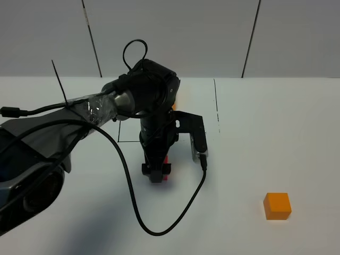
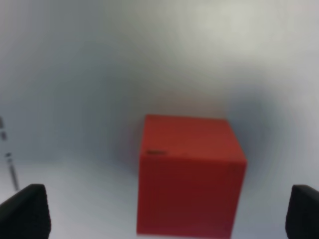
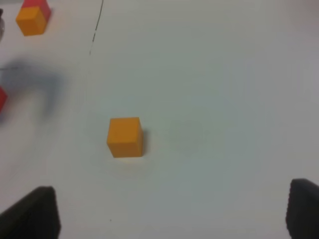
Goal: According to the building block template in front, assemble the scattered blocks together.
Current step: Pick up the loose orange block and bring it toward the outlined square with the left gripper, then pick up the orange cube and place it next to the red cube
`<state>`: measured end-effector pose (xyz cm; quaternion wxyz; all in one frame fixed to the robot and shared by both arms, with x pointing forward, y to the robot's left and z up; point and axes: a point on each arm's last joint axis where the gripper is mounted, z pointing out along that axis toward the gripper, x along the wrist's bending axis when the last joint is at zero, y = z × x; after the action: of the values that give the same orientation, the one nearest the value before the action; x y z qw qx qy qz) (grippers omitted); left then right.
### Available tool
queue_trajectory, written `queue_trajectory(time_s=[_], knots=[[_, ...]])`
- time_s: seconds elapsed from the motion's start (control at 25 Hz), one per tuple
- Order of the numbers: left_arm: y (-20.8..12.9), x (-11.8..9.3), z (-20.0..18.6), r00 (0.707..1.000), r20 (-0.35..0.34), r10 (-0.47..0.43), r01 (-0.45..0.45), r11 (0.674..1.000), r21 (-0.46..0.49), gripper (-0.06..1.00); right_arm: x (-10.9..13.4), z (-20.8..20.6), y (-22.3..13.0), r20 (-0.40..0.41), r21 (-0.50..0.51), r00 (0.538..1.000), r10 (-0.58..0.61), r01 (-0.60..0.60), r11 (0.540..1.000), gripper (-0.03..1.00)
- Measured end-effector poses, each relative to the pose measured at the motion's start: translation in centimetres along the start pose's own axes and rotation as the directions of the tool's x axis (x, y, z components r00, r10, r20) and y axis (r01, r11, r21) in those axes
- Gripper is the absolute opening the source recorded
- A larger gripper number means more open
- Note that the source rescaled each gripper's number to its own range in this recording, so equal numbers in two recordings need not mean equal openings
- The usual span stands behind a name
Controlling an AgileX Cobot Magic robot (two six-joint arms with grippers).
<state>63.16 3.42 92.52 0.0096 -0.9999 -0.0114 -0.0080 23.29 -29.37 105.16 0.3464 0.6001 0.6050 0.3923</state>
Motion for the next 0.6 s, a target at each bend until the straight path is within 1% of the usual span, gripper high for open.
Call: queue_trajectory(time_s=[0.08, 0.16, 0.2, 0.28, 0.36, 0.44, 0.52, 0.56, 0.6], knots=[[0.0, -0.3, -1.9, 1.000, -0.025, -0.009, 0.008, 1.000, -0.018, 1.00, 0.0, 0.0, 0.0, 0.000, 0.000, 1.000, 0.000, 0.000, 1.000, 0.81], [-0.2, -0.4, -3.5, 0.997, -0.045, -0.062, 0.061, 0.997, -0.039, 1.00, 0.0, 0.0, 0.0, 0.000, 0.000, 1.000, 0.000, 0.000, 1.000, 0.81], [-0.3, -0.5, -4.3, 0.991, -0.058, -0.117, 0.114, 0.992, -0.055, 0.99, 0.0, 0.0, 0.0, 0.000, 0.000, 1.000, 0.000, 0.000, 1.000, 0.81], [-0.6, -0.3, -5.3, 0.968, -0.073, -0.240, 0.234, 0.968, -0.087, 0.98, 0.0, 0.0, 0.0, 0.000, 0.000, 1.000, 0.000, 0.000, 1.000, 0.81], [-1.5, 0.1, -6.3, 0.926, -0.075, -0.369, 0.360, 0.926, -0.114, 0.95, 0.0, 0.0, 0.0, 0.000, 0.000, 1.000, 0.000, 0.000, 1.000, 0.81], [-3.1, 0.8, -6.8, 0.880, -0.070, -0.471, 0.463, 0.881, -0.101, 0.93, 0.0, 0.0, 0.0, 0.000, 0.000, 1.000, 0.000, 0.000, 1.000, 0.81], [-5.2, 1.8, -7.5, 0.820, -0.091, -0.565, 0.556, 0.824, -0.103, 0.91, 0.0, 0.0, 0.0, 0.000, 0.000, 1.000, 0.000, 0.000, 1.000, 0.81], [-6.6, 2.4, -7.9, 0.783, -0.098, -0.614, 0.605, 0.789, -0.110, 0.90, 0.0, 0.0, 0.0, 0.000, 0.000, 1.000, 0.000, 0.000, 1.000, 0.81], [-7.6, 2.8, -8.4, 0.741, -0.098, -0.665, 0.654, 0.747, -0.123, 0.90, 0.0, 0.0, 0.0, 0.000, 0.000, 1.000, 0.000, 0.000, 1.000, 0.81]])
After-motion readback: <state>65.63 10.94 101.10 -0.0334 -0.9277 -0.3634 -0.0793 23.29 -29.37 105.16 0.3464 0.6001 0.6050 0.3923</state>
